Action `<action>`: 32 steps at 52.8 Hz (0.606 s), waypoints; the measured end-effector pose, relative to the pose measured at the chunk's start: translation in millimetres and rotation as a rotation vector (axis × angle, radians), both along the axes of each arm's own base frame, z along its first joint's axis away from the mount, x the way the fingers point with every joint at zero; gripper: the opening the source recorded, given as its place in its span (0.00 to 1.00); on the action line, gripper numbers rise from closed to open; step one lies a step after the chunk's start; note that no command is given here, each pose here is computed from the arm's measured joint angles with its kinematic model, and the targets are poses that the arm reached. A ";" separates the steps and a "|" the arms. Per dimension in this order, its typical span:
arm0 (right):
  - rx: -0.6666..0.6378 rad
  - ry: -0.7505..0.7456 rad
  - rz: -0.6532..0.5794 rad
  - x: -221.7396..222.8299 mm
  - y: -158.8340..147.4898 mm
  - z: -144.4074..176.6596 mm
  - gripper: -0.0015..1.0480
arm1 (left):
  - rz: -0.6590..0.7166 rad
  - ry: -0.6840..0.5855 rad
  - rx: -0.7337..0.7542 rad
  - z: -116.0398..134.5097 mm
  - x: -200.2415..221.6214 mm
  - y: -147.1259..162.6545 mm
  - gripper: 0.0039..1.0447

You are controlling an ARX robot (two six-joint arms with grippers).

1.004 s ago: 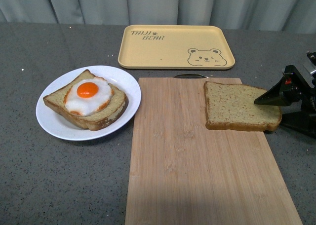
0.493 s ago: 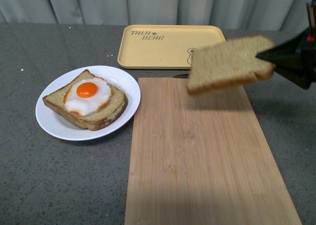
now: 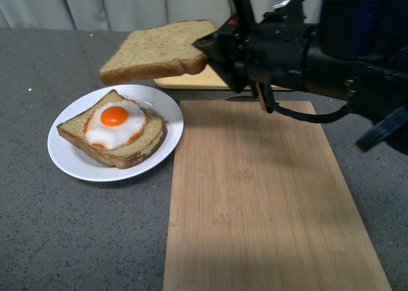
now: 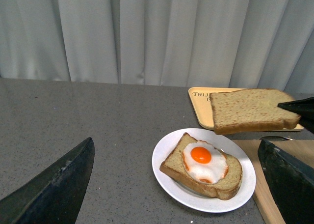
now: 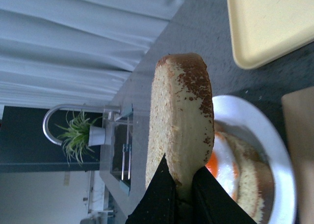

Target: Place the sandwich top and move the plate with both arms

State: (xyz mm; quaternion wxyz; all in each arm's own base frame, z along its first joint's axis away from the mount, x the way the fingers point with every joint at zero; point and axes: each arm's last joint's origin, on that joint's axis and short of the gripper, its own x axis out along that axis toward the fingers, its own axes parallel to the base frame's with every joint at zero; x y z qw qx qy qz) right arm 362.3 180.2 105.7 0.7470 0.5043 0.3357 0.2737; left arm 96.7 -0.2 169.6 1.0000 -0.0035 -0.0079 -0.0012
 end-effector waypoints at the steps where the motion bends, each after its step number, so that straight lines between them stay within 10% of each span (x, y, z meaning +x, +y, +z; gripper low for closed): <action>1: 0.003 0.004 0.003 0.2 2.1 -0.5 0.03 | 0.000 0.000 0.000 0.0 0.0 0.0 0.94; 32: -0.004 0.139 0.097 -2.5 64.6 -37.5 0.03 | 0.000 0.000 0.000 0.0 0.0 0.0 0.94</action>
